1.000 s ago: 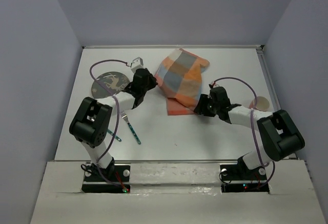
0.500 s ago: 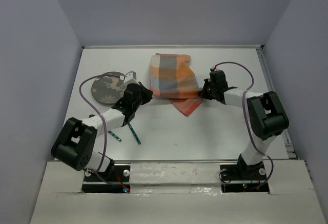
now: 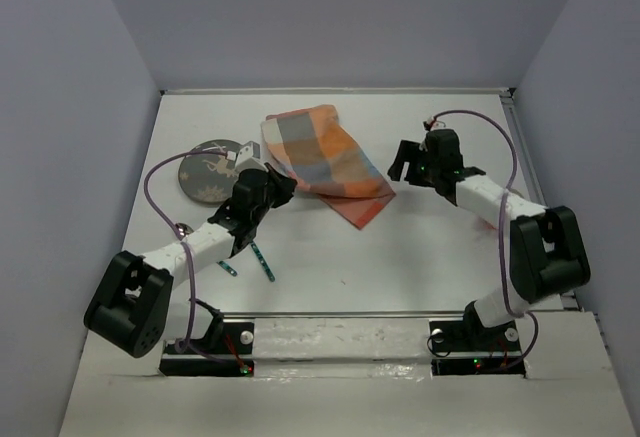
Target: Set the dinner table for one person
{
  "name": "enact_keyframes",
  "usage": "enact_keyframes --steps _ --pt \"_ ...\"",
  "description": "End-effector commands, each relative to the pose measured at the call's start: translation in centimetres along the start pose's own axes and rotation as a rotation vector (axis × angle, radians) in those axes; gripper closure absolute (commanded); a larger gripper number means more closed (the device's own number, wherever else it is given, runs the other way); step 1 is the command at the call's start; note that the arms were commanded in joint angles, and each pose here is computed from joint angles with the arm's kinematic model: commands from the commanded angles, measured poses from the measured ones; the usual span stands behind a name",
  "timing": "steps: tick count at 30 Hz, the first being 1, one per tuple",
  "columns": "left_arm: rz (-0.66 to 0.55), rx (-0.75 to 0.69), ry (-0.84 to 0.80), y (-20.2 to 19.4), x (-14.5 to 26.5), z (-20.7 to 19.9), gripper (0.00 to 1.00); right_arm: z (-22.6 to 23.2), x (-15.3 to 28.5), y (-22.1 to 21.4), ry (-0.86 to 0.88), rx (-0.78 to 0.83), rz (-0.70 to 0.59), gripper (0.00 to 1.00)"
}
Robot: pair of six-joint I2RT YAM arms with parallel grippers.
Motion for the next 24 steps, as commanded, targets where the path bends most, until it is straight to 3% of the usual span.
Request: enact_keyframes --steps 1,6,10,16,24 --pt "-0.051 0.002 -0.06 1.7 0.9 -1.8 1.0 0.4 4.1 -3.0 0.062 -0.057 0.012 0.23" --pt "-0.054 0.014 -0.089 1.9 1.2 -2.6 1.0 1.2 4.8 -7.8 0.107 -0.097 0.111 0.38" --pt "-0.045 0.02 -0.1 1.9 1.2 -2.8 1.0 5.2 5.2 -10.7 0.197 -0.101 0.176 0.38" --pt "-0.036 0.025 -0.114 1.5 1.5 -2.9 1.0 7.3 4.7 -12.5 0.239 -0.146 0.198 0.39" --pt "-0.041 0.023 -0.137 1.4 2.1 -3.5 1.0 7.9 2.8 -14.2 0.221 -0.173 0.226 0.52"
Point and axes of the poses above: each gripper's point midway between its finger pads, its own x axis back along the fingers, its own z axis along the line the jaws close on, y = z × x, the point moved 3 cm from there along x, back along the fingers, and after that the axes turned 8 degrees about x, right-handed, at the moved point
